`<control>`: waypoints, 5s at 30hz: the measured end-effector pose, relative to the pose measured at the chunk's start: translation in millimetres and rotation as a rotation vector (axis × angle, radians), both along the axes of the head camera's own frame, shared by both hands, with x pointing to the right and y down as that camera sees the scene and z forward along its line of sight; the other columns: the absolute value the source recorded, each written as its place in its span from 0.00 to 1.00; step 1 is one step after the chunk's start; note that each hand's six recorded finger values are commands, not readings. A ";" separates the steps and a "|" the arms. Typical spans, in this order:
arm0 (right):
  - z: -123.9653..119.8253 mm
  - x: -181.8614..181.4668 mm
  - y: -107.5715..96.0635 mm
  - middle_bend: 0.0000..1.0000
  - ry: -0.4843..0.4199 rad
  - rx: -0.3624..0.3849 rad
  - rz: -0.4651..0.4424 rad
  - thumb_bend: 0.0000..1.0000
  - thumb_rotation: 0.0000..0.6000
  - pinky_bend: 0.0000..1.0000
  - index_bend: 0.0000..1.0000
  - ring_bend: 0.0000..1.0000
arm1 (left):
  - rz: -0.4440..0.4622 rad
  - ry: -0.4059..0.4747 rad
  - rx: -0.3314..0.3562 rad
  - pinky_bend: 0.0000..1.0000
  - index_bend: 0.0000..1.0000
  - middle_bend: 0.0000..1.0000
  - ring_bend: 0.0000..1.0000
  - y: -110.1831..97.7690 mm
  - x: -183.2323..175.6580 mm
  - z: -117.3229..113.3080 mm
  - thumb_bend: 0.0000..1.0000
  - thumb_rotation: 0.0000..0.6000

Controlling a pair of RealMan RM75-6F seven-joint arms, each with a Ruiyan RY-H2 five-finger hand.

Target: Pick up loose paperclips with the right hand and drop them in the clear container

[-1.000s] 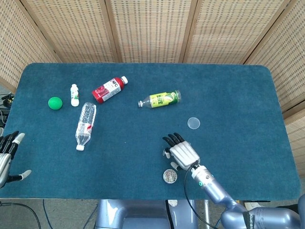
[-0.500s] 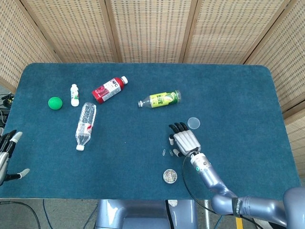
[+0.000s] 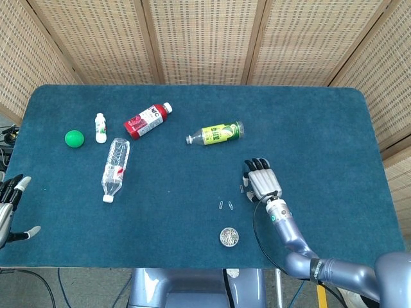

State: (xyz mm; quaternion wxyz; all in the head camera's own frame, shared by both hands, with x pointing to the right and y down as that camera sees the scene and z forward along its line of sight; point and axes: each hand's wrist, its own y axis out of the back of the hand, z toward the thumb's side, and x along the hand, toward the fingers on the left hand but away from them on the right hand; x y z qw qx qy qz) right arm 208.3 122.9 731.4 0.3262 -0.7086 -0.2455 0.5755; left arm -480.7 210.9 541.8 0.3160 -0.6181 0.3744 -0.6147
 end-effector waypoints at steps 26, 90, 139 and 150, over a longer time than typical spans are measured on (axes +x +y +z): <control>17.3 10.8 7.6 0.09 0.038 -0.017 -0.005 0.32 1.00 0.00 0.50 0.00 | -0.001 -0.004 -0.004 0.00 0.00 0.00 0.00 -0.4 0.0 1.6 0.00 1.00; -84.1 -45.1 89.0 0.09 -0.218 -0.031 -0.396 0.46 1.00 0.00 0.62 0.00 | 0.015 0.011 0.004 0.00 0.00 0.00 0.00 2.2 4.4 -3.1 0.00 1.00; -115.4 -16.9 66.3 0.06 -0.182 0.151 -0.318 0.18 1.00 0.00 0.30 0.00 | 0.012 0.013 0.018 0.00 0.00 0.00 0.00 2.4 2.9 -6.6 0.00 1.00; -132.2 117.6 73.1 0.00 -0.036 0.292 -0.074 0.00 1.00 0.00 0.00 0.00 | 0.029 0.013 0.039 0.00 0.00 0.00 0.00 5.8 5.7 -12.2 0.00 1.00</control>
